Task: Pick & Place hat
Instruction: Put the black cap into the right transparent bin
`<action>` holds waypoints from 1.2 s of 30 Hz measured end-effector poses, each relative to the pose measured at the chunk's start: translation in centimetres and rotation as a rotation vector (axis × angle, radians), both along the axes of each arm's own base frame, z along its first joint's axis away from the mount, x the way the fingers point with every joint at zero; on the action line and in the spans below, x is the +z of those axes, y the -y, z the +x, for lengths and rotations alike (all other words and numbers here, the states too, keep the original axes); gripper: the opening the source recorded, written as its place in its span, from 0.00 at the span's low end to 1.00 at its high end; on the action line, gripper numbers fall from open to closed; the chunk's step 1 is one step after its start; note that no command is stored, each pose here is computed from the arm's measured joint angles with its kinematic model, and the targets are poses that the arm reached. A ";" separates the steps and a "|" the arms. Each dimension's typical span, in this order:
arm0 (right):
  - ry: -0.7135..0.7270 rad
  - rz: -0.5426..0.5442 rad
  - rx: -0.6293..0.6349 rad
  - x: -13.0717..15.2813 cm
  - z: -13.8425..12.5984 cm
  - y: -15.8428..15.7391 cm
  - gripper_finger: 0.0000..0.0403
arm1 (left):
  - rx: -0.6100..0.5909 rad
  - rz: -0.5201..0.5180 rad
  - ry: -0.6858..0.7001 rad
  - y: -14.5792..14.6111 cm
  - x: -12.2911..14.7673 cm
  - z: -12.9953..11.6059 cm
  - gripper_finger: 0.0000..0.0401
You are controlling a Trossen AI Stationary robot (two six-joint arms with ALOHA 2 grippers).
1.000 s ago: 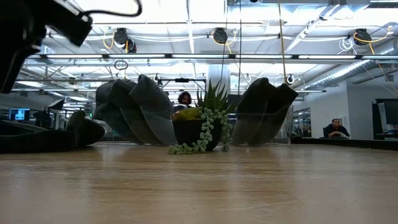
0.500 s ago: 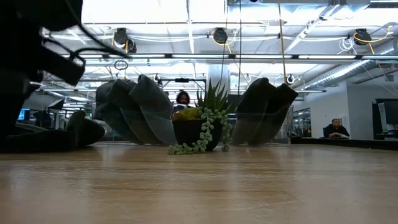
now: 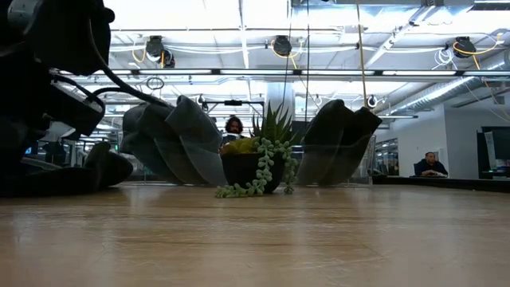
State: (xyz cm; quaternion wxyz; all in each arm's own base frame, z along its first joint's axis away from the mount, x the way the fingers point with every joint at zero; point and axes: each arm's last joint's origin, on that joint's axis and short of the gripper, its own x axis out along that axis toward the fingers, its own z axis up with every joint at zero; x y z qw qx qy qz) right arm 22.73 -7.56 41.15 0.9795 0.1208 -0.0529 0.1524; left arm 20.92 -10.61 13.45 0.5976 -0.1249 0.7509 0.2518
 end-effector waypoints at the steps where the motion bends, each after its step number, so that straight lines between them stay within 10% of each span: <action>1: -0.002 0.014 0.002 0.0 0.0 0.0 0.55 | 0.002 -0.011 0.000 0.0 0.0 0.0 0.28; 5: 0.009 0.032 0.006 0.2 0.0 0.0 0.55 | -0.011 -0.085 -0.003 0.3 0.0 0.2 0.05; 12: 0.069 -0.008 -0.009 0.9 -0.5 -0.2 0.55 | -0.128 -0.307 0.023 1.8 2.5 2.3 0.02; 36: -0.071 -0.186 -0.057 -1.0 -0.3 -1.1 0.55 | -0.225 -0.470 0.414 -1.0 25.3 7.1 0.02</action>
